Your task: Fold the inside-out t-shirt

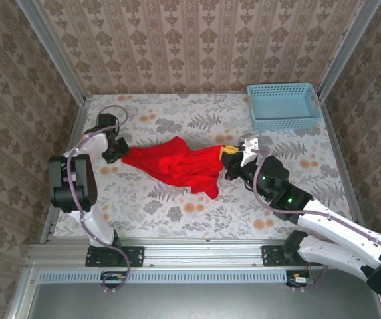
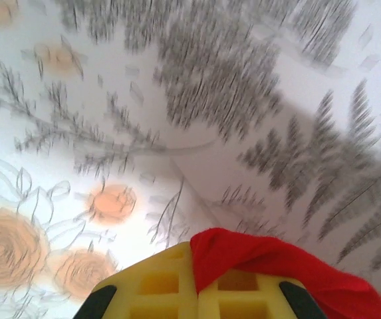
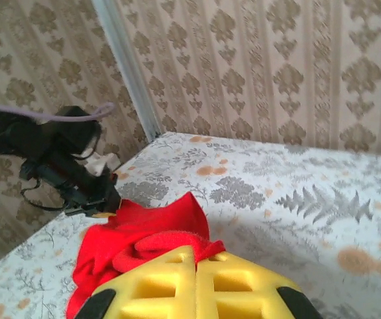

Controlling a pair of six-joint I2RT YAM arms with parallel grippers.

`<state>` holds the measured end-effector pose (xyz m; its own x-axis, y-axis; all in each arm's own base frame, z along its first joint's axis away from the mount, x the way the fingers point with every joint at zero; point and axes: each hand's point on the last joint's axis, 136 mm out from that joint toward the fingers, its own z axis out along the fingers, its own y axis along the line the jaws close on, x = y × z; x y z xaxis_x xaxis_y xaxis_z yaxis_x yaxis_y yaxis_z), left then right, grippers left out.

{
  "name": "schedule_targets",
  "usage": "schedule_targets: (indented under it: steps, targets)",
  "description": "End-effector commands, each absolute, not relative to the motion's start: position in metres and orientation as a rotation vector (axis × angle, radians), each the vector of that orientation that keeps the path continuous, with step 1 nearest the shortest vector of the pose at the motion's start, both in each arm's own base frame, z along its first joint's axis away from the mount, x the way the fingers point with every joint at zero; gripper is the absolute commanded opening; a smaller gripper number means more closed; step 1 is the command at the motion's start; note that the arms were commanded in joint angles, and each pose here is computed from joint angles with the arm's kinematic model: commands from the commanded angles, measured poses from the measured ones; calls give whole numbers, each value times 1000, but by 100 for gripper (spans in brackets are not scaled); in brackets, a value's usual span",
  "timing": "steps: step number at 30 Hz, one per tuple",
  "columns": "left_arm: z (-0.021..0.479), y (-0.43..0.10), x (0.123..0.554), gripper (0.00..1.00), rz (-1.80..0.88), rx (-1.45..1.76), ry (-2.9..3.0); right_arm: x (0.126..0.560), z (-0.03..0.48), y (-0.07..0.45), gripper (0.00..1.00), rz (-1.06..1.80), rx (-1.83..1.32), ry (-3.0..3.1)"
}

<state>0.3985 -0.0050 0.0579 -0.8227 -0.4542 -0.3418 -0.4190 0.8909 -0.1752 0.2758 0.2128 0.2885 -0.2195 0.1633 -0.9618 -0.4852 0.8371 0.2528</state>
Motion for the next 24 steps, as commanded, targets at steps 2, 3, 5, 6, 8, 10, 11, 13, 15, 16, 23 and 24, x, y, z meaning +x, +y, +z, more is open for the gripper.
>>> schedule_targets:
  steps: [2,3,5,6,8,10,11,13,15,16,23,24]
  targets:
    - [64,1,389,0,-166,-726,2612,292,236,191,0,579,-101,1832]
    - [62,-4,388,0,-185,-698,2629,293,230,196,0,593,-113,1850]
    - [61,-16,386,3,-203,-647,2659,296,221,208,0,620,-147,1886]
    - [64,-25,384,8,-224,-612,2669,297,218,215,0,634,-168,1902]
    - [76,-47,380,24,-263,-516,2666,299,213,225,0,653,-194,1926]
    - [97,-72,372,43,-265,-376,2647,299,208,232,0,663,-212,1937]
    - [109,-87,365,50,-261,-299,2636,298,205,235,0,663,-224,1944]
    - [131,-119,350,61,-275,-126,2589,294,201,239,0,661,-236,1955]
    - [151,-156,331,70,-331,65,2530,289,200,243,0,669,-258,1950]
    - [157,-177,321,72,-381,162,2502,286,200,245,0,674,-268,1947]
    - [163,-243,299,79,-508,467,2427,274,213,254,0,715,-311,1896]
    - [158,-248,300,78,-507,484,2440,273,215,255,0,722,-311,1891]
